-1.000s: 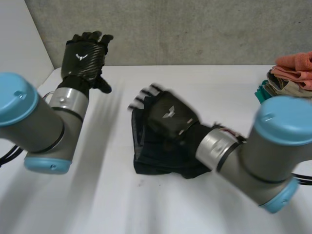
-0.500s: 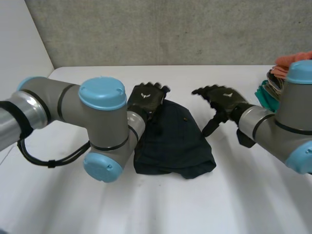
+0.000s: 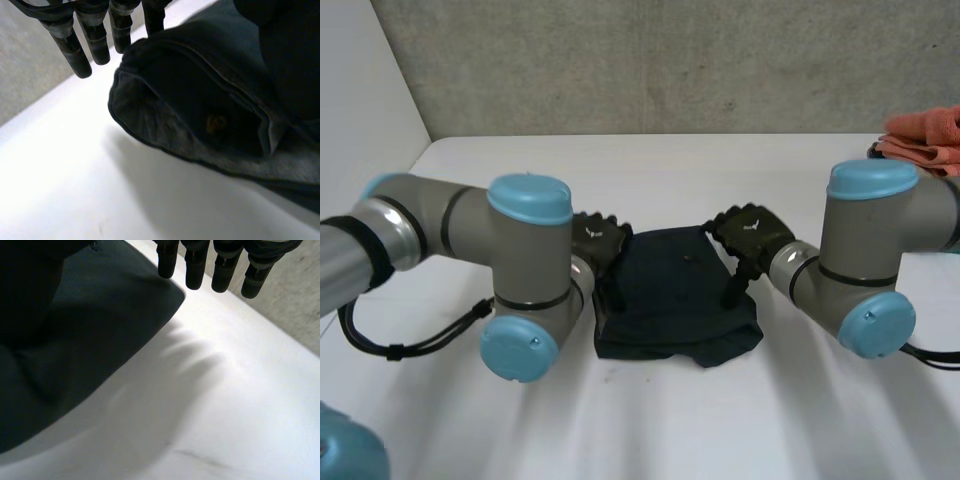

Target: Fold the laundry.

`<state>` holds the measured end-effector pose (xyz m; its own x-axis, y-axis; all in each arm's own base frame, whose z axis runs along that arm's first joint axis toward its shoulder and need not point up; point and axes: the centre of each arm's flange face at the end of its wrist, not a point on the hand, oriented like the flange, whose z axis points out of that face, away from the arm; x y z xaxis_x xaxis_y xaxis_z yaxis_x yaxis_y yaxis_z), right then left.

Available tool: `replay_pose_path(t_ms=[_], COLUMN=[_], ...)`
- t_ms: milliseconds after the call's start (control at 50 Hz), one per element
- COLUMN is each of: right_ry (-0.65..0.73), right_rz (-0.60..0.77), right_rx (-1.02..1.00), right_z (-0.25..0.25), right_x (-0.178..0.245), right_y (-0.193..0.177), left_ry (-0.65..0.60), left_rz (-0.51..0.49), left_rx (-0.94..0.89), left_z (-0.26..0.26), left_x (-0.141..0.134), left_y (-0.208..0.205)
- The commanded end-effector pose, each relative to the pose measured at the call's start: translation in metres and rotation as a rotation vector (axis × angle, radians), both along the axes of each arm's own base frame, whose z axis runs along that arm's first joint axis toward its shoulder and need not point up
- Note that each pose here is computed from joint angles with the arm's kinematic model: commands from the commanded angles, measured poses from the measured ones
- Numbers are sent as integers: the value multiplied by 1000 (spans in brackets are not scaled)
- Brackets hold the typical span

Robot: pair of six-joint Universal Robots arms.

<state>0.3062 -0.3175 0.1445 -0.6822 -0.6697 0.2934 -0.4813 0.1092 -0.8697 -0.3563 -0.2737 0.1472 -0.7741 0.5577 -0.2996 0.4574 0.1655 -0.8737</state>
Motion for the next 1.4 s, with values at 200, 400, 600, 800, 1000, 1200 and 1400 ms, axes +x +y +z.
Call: replay_pose_path(t_ms=[200, 400, 600, 800, 1000, 1200, 1400], right_ry=[-40, -73, -115, -149, -204, -318, -424], right_rz=[15, 120, 82, 51, 63, -78, -165], right_rx=[-156, -199, -321, -438, -503, -786, -1071], right_z=[55, -5, -41, -39, -13, 86, 199], right_x=[-16, -7, 16, 35, 46, 13, -78], right_y=[74, 136, 109, 77, 56, -31, -114], left_ry=[289, 457, 458, 450, 451, 491, 523], left_rz=[-326, -548, -539, -539, -513, -439, -443], left_rx=[-221, -51, -13, 4, -14, -163, -260], left_z=[127, 144, 133, 127, 132, 170, 196], left_x=[-9, -10, -11, -12, -8, 5, 10], left_y=[11, 29, 28, 29, 26, 14, 17])
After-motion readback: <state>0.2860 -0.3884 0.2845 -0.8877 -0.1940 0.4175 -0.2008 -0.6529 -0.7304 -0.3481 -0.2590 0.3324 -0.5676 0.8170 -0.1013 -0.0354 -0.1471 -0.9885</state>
